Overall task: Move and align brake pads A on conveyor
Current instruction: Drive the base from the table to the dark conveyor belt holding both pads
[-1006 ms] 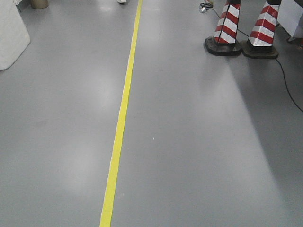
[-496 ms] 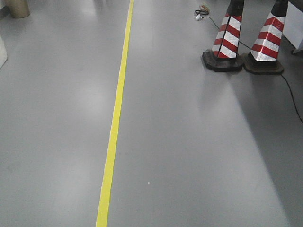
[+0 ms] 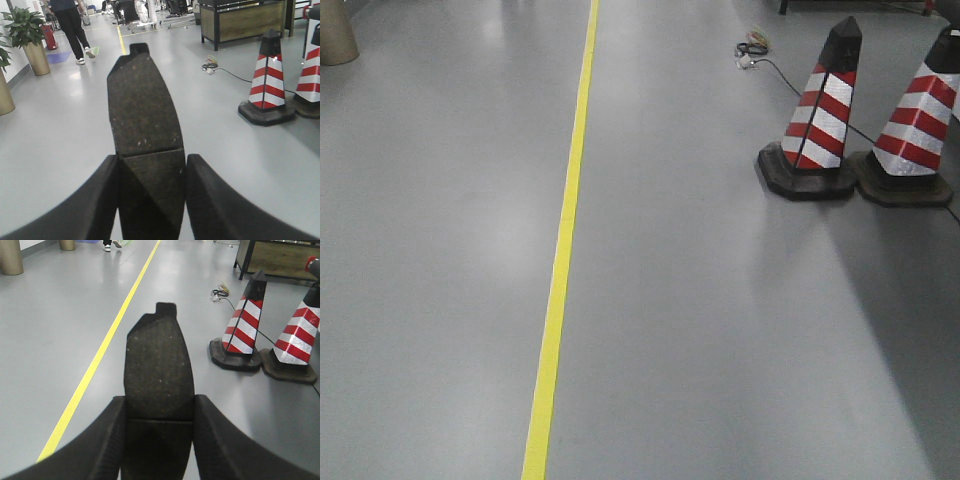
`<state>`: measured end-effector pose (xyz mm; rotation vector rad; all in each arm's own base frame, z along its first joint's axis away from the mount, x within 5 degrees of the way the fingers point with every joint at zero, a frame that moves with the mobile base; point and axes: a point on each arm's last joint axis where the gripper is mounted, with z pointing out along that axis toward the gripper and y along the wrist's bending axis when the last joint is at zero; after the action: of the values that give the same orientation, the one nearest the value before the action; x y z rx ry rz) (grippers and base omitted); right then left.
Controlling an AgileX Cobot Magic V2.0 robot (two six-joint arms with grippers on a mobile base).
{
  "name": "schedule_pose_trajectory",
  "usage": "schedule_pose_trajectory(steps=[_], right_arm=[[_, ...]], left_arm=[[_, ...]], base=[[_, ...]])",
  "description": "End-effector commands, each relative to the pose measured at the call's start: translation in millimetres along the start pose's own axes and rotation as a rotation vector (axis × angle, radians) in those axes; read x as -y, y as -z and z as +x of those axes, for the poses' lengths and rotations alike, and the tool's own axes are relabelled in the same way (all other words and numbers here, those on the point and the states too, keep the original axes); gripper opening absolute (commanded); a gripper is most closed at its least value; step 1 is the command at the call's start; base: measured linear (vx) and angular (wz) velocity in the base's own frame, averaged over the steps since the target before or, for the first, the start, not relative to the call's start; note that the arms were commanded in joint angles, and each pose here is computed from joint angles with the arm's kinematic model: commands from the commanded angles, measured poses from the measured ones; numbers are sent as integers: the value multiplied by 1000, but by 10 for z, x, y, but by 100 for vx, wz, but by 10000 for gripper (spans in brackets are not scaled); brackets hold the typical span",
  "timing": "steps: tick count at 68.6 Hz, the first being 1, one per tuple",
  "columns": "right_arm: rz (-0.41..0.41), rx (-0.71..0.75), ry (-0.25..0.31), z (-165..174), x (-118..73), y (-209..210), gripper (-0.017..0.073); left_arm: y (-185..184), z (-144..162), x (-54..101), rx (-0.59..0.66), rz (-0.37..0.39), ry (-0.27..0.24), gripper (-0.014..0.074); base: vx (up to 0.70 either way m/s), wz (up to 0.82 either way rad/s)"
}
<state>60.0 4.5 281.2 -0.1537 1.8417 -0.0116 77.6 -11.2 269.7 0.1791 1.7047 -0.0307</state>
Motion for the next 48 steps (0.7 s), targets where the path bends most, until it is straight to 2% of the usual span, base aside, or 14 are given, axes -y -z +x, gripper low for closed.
schedule_pose_trajectory(steps=[1, 48], right_arm=[[15, 113, 4, -164, 18, 32, 8], [15, 112, 4, -164, 18, 29, 8]], left_arm=[[20, -168, -45, 99, -42, 18, 136], [20, -168, -45, 99, -42, 18, 136]], base=[[75, -1], [74, -5]])
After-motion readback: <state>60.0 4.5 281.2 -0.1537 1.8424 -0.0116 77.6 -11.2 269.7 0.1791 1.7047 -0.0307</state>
